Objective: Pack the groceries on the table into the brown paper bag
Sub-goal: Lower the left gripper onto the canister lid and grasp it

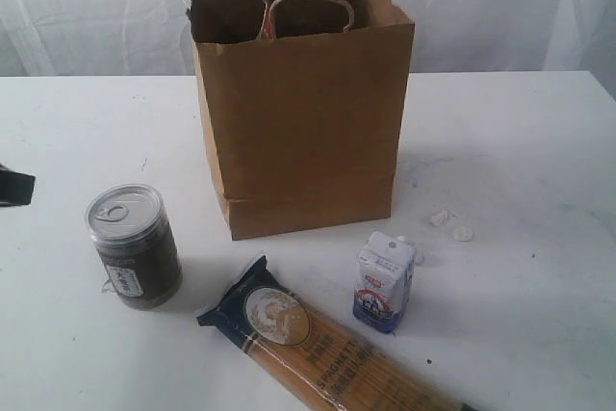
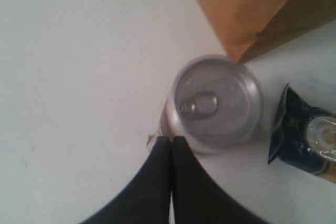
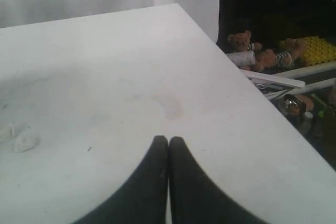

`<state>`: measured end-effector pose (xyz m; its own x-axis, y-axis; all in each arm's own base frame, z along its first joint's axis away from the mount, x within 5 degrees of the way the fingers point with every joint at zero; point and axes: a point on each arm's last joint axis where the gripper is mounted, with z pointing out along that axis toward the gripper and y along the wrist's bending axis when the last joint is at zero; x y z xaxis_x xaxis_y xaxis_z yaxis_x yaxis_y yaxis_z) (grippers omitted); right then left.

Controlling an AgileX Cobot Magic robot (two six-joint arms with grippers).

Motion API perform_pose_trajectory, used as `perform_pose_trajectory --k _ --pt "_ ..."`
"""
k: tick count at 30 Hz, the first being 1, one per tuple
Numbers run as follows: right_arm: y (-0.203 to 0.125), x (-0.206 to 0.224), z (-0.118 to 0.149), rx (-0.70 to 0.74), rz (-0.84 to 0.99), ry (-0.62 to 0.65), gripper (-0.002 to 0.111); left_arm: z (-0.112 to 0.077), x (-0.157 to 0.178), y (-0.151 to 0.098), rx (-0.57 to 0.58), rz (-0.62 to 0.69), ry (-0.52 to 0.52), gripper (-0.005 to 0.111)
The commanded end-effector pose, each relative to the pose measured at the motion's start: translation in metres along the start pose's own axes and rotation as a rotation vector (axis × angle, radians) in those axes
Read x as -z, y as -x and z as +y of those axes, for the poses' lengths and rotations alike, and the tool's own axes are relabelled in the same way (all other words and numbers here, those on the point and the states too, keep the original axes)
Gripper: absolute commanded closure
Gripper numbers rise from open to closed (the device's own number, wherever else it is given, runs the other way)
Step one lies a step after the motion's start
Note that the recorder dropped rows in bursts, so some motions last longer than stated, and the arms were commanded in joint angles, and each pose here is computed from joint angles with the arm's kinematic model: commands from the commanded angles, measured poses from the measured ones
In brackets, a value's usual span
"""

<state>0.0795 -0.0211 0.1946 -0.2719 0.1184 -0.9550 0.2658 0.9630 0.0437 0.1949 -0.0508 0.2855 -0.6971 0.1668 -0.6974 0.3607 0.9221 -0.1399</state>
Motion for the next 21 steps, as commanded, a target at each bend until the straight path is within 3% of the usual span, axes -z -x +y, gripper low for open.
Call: perform_pose_trajectory --k 1,3,7,11,17,18,21 --pt "-0.004 -0.002 0.0 0.069 0.023 0.002 0.108 -0.014 -0.01 0.024 -0.177 -0.051 -0.193 0.107" --pt "-0.005 -0.005 0.0 0.084 0.045 0.005 0.108 -0.02 -0.015 0.03 -0.193 -0.023 -0.298 0.107" --pt "-0.003 -0.008 0.003 0.05 0.037 0.03 0.108 -0.018 -0.023 0.039 -0.271 -0.006 -0.309 0.102" --pt "-0.001 -0.008 0.004 -0.072 0.016 0.041 0.108 -0.015 -0.025 0.041 -0.424 -0.005 -0.291 0.073" --pt "-0.001 -0.008 0.004 -0.087 0.016 0.041 0.108 -0.016 -0.027 0.04 -0.401 -0.01 -0.3 0.009" --pt "-0.001 -0.008 0.004 -0.087 0.016 0.041 0.108 -0.016 -0.027 0.04 -0.391 -0.01 -0.306 0.002" --pt "-0.001 -0.008 0.004 -0.086 0.016 0.043 0.108 -0.017 -0.026 0.041 -0.352 -0.017 -0.316 0.002"
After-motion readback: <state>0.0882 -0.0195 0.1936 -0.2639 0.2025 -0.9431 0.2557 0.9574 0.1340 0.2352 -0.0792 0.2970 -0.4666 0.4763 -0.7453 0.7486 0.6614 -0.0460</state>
